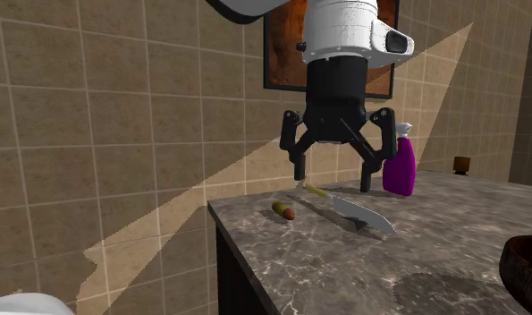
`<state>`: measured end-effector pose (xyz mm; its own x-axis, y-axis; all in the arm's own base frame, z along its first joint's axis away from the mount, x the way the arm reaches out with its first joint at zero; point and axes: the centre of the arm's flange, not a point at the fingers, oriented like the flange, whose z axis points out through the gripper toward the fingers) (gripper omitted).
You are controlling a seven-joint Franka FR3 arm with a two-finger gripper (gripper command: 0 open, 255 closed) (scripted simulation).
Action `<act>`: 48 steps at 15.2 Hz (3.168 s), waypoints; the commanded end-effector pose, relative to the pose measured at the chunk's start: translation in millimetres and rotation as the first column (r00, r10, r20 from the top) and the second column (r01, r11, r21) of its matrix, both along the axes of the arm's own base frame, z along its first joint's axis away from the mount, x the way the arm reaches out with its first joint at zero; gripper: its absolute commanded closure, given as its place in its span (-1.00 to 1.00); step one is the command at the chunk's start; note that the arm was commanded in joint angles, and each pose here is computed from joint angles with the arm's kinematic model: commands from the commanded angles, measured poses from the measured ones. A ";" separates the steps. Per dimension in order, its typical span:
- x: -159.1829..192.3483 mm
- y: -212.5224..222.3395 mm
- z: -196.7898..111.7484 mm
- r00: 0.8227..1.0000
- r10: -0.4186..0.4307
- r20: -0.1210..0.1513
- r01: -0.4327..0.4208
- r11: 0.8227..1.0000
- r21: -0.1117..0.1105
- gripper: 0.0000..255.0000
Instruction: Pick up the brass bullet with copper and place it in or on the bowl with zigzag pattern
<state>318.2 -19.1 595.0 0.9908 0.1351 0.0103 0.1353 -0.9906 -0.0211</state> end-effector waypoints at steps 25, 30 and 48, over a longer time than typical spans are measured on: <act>123.7 194.2 -104.4 0.538 0.842 0.037 -0.836 0.539 -0.101 -1.00; 125.4 194.1 -123.2 0.538 0.842 0.037 -0.836 0.539 -0.101 -1.00; 125.3 194.0 -112.6 0.538 0.842 0.037 -0.836 0.539 -0.101 1.00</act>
